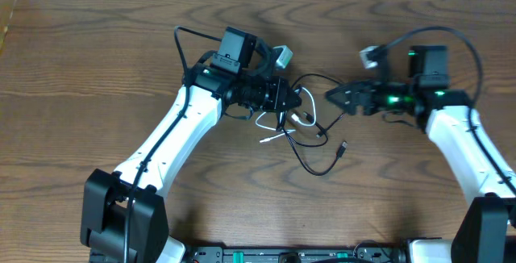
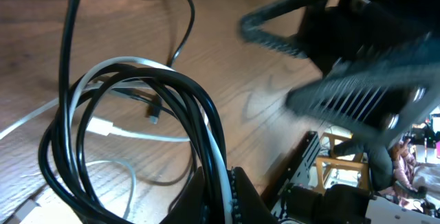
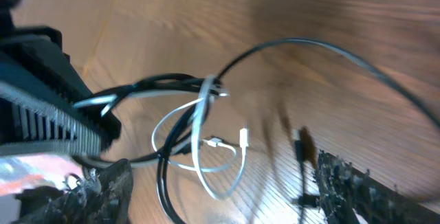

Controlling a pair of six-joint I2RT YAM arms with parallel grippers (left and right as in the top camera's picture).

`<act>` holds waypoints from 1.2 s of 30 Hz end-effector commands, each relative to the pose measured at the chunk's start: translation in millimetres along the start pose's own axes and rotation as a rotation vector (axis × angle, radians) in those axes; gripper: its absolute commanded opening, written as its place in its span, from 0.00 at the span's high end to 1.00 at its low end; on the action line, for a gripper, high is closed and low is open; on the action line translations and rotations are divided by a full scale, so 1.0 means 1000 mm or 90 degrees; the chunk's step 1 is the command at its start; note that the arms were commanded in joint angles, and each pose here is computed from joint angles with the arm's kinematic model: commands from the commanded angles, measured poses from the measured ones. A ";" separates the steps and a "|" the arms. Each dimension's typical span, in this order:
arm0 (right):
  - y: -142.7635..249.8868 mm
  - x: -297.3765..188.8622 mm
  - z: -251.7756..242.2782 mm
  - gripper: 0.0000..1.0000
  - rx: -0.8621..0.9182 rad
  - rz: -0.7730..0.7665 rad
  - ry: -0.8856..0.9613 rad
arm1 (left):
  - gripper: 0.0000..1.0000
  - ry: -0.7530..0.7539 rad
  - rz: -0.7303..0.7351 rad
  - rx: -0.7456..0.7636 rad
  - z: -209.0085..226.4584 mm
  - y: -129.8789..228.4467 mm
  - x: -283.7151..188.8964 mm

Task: Untangle cables

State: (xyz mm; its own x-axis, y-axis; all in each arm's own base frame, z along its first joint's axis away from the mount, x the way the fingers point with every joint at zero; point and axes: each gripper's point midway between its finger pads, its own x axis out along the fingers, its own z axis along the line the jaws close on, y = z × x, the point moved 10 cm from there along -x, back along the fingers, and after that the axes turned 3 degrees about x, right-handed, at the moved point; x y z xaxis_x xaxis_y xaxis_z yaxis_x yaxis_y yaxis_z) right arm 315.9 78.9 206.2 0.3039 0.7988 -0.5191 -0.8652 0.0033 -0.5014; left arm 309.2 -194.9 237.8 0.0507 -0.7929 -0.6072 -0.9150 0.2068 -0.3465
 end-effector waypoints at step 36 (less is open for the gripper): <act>0.049 -0.069 -0.127 0.99 0.414 0.017 0.348 | 0.92 -0.004 0.009 0.138 0.009 0.001 -0.018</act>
State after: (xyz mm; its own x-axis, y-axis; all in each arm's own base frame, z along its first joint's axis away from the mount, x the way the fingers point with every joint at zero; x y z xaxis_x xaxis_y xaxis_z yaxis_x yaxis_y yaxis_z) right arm 306.4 -47.2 125.1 0.2776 0.3929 -0.8767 -0.8704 0.4892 -0.0564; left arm 312.2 -170.0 232.7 0.0477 -0.7719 -0.6339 -0.8337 0.3188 -0.4510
